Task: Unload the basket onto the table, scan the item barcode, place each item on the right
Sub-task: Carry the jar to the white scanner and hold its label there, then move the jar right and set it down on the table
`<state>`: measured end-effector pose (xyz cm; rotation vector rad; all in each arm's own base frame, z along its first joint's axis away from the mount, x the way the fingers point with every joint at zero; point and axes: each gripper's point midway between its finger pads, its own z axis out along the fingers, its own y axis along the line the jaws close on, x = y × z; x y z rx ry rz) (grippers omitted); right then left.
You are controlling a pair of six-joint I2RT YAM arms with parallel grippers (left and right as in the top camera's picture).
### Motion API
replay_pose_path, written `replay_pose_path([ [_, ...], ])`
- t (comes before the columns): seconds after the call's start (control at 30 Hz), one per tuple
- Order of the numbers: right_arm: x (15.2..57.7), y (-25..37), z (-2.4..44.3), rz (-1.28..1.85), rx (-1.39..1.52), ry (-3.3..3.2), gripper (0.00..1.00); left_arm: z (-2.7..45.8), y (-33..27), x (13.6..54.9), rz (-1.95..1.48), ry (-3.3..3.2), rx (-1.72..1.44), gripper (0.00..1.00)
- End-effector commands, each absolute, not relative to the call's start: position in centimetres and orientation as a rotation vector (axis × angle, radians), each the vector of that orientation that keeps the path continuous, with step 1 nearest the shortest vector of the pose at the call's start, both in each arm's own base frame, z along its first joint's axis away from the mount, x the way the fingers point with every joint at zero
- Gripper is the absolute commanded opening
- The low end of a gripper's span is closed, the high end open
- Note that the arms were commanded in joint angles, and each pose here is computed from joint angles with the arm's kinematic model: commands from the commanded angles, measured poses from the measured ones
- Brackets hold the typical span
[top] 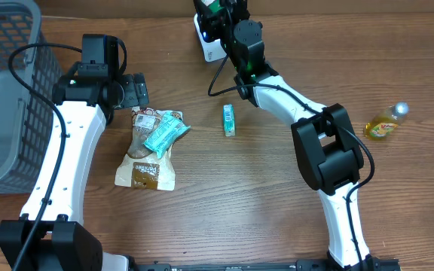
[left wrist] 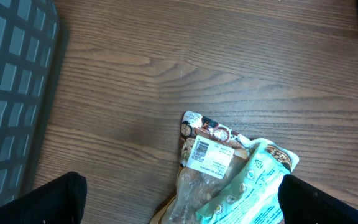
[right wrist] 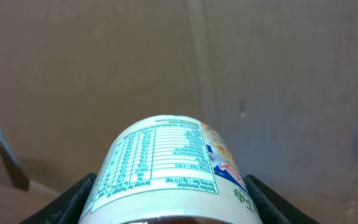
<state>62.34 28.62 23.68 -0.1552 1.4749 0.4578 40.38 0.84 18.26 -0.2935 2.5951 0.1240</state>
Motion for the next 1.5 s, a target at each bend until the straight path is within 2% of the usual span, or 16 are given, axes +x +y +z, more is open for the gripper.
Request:
replay_pose_path([
  [0.0,63.1,28.0,23.1,0.424,-0.120,1.460,0.19,18.9,1.2,40.5,0.143,2.577,-0.288,1.00],
  [0.6,64.5,28.6,15.9,0.358,-0.190,1.531,0.20,18.9,1.2,40.5,0.143,2.577,-0.288,0.99],
  [0.9,64.9,27.5,16.8,0.351,-0.169,1.498,0.24,18.9,1.2,40.5,0.143,2.577,-0.288,1.00],
  [1.07,64.7,26.8,20.9,0.379,-0.133,1.448,0.23,18.9,1.2,40.5,0.143,2.577,-0.288,1.00],
  [1.3,61.7,25.4,32.7,0.382,-0.128,1.430,0.20,18.9,1.2,40.5,0.143,2.577,-0.288,1.00],
  [1.47,58.3,23.0,35.6,0.377,-0.105,1.628,0.19,18.9,1.2,40.5,0.143,2.577,-0.288,1.00],
])
